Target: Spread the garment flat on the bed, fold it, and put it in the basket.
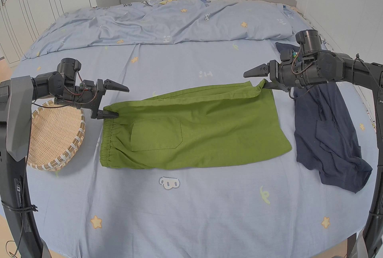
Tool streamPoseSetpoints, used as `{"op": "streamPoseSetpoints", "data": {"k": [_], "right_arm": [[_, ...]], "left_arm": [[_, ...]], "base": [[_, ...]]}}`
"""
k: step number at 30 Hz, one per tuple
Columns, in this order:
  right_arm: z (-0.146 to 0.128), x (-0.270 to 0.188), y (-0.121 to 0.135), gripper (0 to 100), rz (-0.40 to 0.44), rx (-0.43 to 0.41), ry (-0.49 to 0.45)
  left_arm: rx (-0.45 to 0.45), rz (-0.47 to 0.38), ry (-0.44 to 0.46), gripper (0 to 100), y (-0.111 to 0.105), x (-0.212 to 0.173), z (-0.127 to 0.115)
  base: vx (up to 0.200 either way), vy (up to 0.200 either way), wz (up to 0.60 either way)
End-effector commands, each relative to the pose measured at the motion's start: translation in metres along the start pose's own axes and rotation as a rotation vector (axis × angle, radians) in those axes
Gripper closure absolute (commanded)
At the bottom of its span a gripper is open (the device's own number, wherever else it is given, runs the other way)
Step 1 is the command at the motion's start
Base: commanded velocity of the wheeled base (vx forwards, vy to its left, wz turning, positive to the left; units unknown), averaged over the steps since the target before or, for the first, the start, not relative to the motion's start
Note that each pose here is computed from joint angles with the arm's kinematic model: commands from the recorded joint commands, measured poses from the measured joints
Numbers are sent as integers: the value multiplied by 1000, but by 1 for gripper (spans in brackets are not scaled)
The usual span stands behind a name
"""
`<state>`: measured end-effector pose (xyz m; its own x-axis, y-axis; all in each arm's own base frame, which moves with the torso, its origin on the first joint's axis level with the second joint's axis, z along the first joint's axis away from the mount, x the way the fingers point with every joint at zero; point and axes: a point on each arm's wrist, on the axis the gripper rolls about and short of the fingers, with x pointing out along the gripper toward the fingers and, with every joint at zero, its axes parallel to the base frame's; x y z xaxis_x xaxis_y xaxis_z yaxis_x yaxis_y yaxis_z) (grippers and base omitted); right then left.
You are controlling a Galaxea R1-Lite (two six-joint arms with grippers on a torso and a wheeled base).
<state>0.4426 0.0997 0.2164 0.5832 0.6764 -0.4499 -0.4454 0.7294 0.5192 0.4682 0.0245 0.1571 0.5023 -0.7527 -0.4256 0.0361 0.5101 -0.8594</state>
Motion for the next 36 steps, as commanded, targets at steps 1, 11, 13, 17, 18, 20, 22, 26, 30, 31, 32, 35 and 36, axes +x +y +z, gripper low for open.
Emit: {"op": "streamPoseSetpoints", "data": {"k": [1,11,13,17,18,20,22,26,30,31,32,35,36], "right_arm": [[4,-2,2,0,6,15,-16],[-8,21,-14,0,-2,172,28],[-6,21,-13,0,9,233,12],[-1,20,-12,0,50,303,-13],[0,19,-10,0,63,311,-12],[0,18,-8,0,68,312,-12],[0,19,-4,0,74,311,-9],[3,13,7,0,87,297,-14],[9,1,18,0,100,275,-37],[11,-3,21,0,102,268,-46],[12,-6,22,0,104,262,-53],[14,-9,23,0,106,256,-60],[13,-9,23,0,105,257,-59]], "left_arm": [[16,-5,-15,0,-11,-9,0],[114,-51,-38,0,-65,-30,-13],[122,-56,-31,0,-71,-30,-18],[127,-62,-6,0,-75,-23,-25],[131,-66,18,0,-78,-13,-29],[139,-75,58,0,-83,1,-38],[160,-92,97,0,-91,19,-46],[206,-116,145,0,-99,61,-57],[203,5,182,0,-91,117,-86],[197,32,189,0,-89,126,-92],[190,48,198,0,-86,132,-95],[159,78,217,0,-69,148,-98],[158,80,220,0,-68,149,-99]], "base": [[0,0,0],[0,0,0],[0,0,0],[0,0,0],[0,0,0],[0,0,0],[0,0,0],[0,0,0],[0,0,0],[0,0,0],[0,0,0],[0,0,0],[0,0,0]]}}
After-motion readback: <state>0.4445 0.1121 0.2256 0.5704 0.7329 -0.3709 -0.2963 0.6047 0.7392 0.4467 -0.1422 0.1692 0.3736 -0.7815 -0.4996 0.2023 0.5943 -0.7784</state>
